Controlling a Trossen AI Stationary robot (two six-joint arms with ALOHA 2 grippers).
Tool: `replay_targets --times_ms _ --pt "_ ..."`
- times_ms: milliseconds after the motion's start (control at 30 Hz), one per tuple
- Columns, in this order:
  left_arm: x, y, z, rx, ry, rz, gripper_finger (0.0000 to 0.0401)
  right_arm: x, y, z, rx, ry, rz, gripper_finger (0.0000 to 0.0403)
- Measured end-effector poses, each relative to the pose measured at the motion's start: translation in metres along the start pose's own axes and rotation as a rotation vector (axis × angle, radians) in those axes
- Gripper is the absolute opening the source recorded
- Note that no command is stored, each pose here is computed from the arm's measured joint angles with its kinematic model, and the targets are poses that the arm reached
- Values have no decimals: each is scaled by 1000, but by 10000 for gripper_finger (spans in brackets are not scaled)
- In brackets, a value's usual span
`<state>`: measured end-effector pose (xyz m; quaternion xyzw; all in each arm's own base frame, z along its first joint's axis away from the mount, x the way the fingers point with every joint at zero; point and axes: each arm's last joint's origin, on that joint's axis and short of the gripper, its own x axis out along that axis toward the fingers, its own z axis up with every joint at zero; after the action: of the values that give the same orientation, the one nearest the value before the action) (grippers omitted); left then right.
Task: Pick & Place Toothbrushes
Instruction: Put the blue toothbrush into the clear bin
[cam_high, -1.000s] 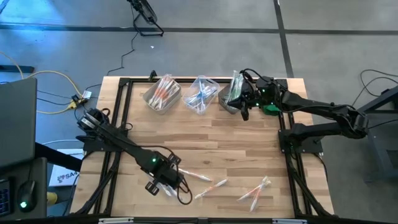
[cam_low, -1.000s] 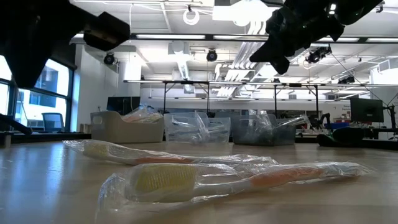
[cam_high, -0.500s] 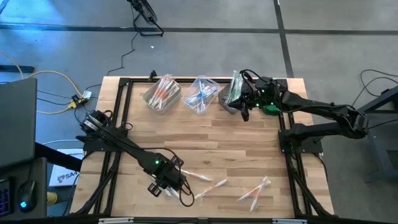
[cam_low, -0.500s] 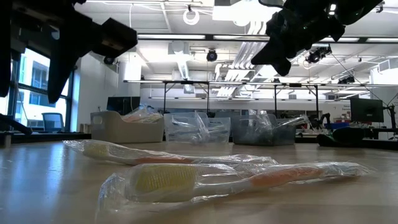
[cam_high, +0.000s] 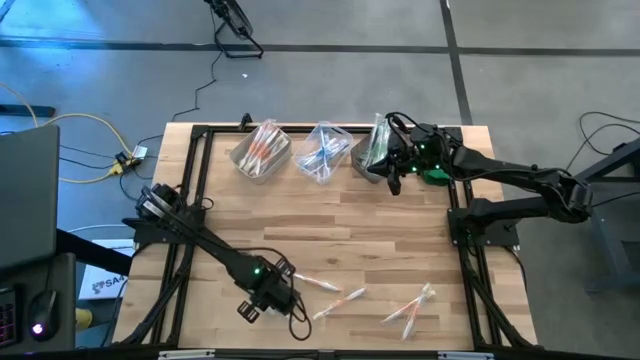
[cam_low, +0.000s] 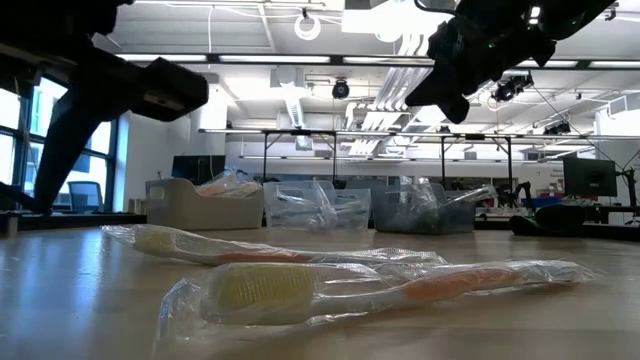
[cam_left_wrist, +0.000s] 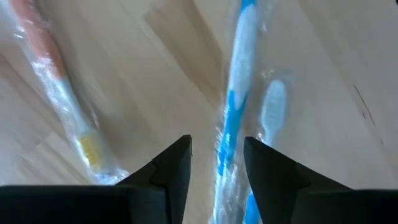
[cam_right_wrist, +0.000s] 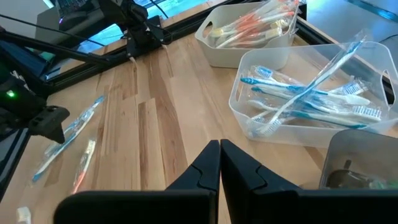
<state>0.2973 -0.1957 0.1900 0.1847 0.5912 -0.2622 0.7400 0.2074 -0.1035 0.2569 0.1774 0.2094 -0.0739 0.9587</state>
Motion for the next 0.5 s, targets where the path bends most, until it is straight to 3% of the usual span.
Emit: replay_targets --times_ms 500 --pt "17 -4 4 -59 8 -16 145 0 0 -1 2 7 -1 5"
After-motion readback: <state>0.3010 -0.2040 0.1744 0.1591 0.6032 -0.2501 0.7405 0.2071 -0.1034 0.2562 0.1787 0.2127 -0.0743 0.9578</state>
